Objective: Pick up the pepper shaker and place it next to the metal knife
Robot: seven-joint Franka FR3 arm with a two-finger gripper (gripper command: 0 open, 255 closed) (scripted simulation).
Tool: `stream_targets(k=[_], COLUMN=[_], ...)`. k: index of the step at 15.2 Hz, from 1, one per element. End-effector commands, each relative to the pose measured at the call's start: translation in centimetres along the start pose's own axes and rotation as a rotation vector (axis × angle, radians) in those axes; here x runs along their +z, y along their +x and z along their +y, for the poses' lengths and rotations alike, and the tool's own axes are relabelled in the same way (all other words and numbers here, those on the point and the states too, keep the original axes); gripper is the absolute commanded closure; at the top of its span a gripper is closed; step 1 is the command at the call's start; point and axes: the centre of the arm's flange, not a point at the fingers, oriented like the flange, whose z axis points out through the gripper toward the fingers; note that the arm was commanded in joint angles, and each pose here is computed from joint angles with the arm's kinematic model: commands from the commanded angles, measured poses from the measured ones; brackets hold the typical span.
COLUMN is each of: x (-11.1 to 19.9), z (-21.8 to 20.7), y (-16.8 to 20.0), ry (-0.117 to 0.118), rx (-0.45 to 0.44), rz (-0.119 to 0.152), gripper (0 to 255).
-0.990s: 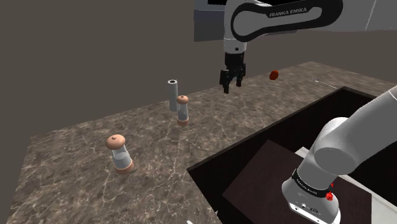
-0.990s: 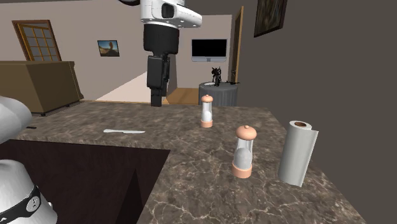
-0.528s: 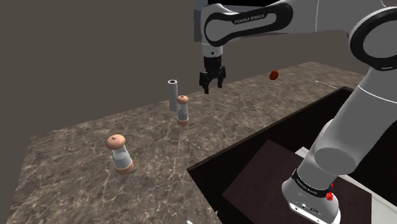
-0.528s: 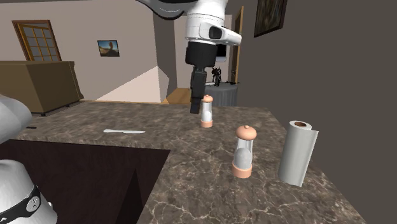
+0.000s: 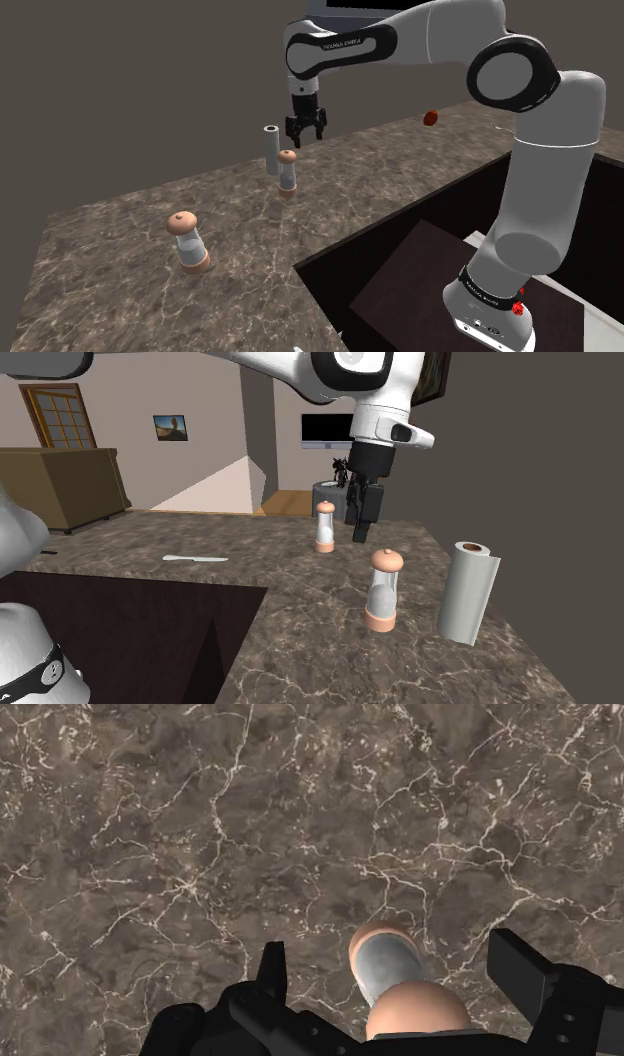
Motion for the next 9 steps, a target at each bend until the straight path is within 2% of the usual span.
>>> stream_targets(k=[1,7,9], x=[0.5,2.1,2.9], z=[-0.8,-2.9,-3.2], y=[2.7,10.4,11.4], ry=[0.002,0.008,0.009], rx=[0.007,0.028,0.031], rz=[-0.006,-0.023,-0.025], gripper=[0,0,0])
